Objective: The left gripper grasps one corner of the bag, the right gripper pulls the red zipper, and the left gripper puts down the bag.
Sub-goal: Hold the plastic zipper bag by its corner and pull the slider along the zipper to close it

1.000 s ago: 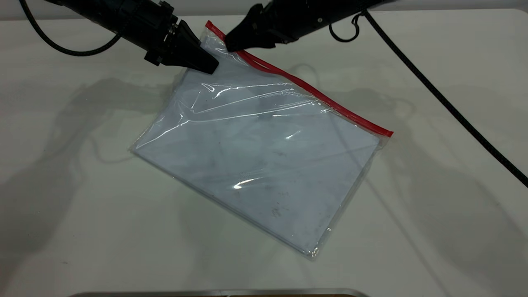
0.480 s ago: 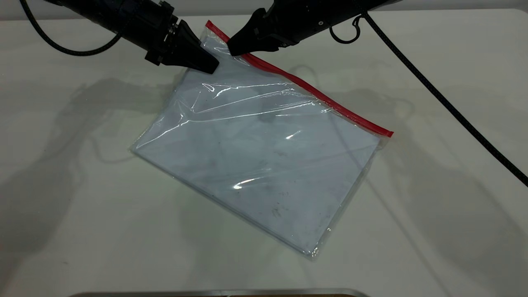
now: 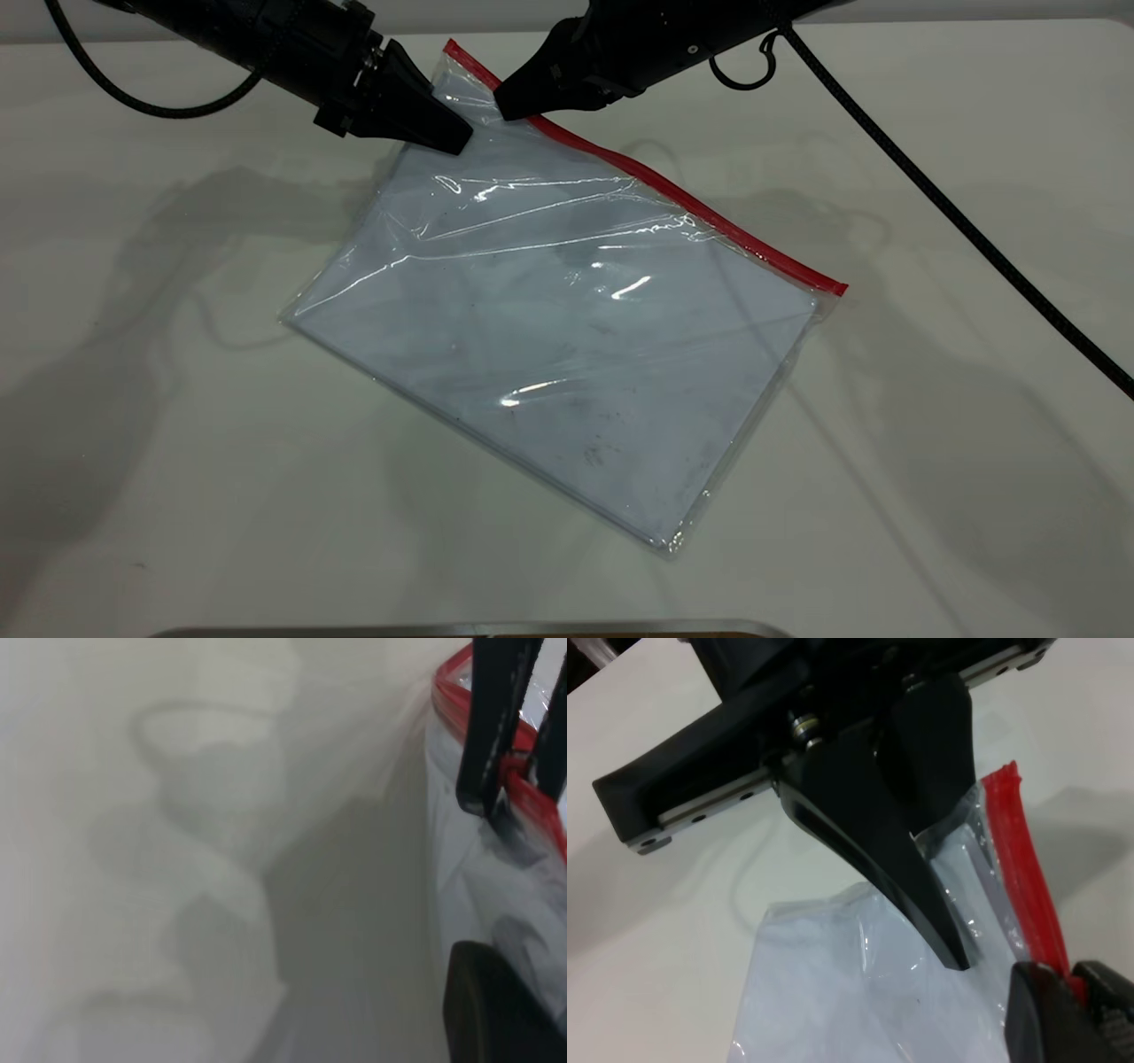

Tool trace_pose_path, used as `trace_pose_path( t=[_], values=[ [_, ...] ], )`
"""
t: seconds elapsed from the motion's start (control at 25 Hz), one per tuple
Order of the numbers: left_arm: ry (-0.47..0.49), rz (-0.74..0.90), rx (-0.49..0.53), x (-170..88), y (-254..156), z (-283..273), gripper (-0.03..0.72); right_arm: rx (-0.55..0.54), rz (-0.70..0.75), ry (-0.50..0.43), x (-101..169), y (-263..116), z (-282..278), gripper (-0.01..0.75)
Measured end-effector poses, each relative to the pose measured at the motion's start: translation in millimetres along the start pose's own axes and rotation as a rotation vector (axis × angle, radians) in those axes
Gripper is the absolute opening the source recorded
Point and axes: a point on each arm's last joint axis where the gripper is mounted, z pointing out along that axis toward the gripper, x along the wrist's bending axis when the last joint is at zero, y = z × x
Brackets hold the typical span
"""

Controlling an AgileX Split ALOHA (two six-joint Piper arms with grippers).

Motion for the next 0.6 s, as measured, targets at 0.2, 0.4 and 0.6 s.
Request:
trace_pose_path(
  t=[0.2,0.4,0.6],
  values=[
    [-0.002,-0.018,-0.033,1.3,-1.8,-7.8,0.053,0.006,-0.007,0.001,-0.9,-0.5,-1.1,0.036],
    [0.010,-0.069,-0.141,5.9,-4.2,-27.9,0.053,-0.009,0.011,0.005,-8.5,-1.7,-8.5,0.036],
    [0.036,-0.101,-0.220,10.2,-6.7,-44.1,0.053,-0.017,0.040,0.004,-20.7,-9.2,-16.3,0.036]
  ],
)
